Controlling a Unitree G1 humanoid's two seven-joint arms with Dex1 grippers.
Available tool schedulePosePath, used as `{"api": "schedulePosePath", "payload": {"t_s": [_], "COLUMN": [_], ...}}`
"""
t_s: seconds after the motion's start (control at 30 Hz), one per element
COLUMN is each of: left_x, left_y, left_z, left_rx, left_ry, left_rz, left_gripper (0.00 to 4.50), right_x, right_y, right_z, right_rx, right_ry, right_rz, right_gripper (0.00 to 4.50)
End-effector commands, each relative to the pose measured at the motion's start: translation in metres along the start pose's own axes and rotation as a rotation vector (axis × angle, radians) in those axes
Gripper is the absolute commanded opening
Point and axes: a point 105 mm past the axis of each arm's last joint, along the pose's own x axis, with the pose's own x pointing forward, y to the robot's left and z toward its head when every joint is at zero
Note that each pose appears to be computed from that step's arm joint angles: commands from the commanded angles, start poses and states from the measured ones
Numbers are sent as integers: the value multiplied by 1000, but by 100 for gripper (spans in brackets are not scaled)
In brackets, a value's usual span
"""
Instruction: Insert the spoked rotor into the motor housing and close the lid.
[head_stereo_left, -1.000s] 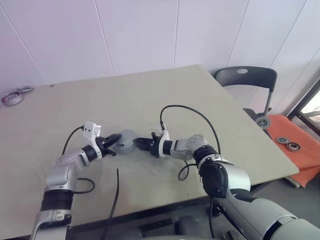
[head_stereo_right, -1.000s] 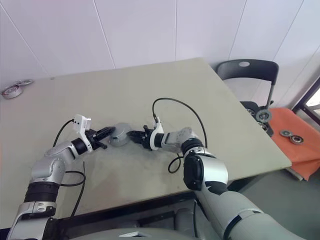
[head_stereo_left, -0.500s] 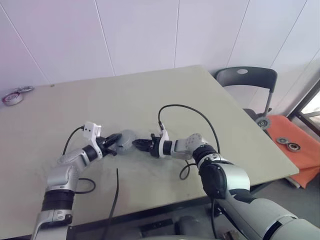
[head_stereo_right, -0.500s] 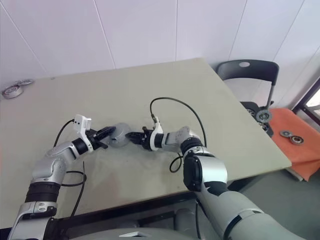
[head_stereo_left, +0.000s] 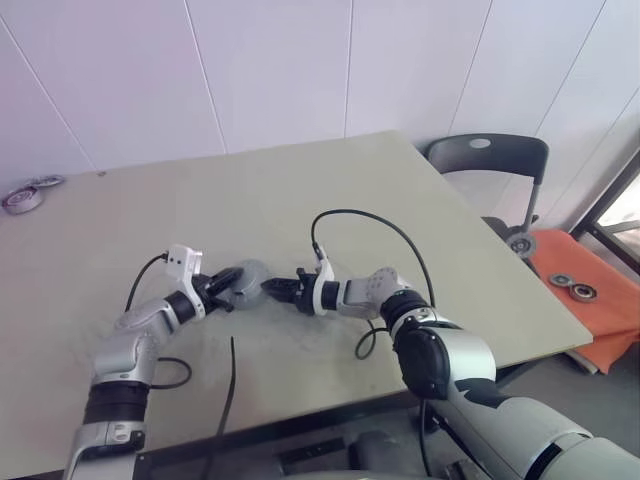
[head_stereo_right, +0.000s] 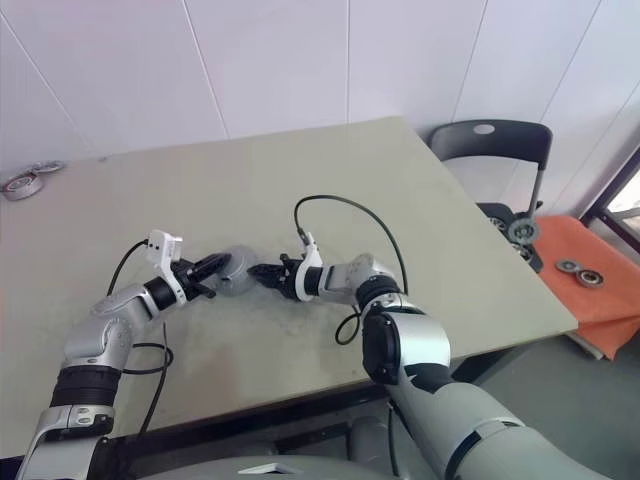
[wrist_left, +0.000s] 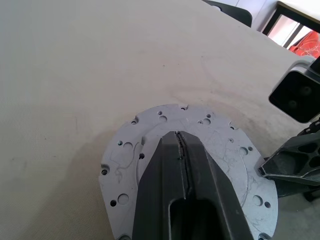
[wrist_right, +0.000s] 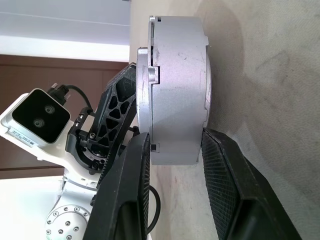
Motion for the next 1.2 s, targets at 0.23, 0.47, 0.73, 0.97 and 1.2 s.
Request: {"api": "schedulePosePath", "payload": {"t_s": [0.23,0.47,0.73,0.97,1.2], "left_x": [0,-1,-1,0,-1], "left_y": [0,0,0,-1,0], "left_z": [8,9,6,7,8], "left_rx": [13,22,23,23,24], "left_ry": [-20,-16,-8,-11,-12], "left_rz": [-3,-5,-6,-10,-7], "left_gripper": [0,0,0,0,0], "right_x": [9,10,8,9,8], "right_y": [-9,-20,-29,-22,-28], "right_z": [2,3,4,4,0], "right_rx": [-26,-174,-233,-176,-133], "right_ry": [-41,-38,-38,-36,-31], "right_rz": [-105,-188,-247,-202,-233], "right_gripper": [120,120,155,314,314]}}
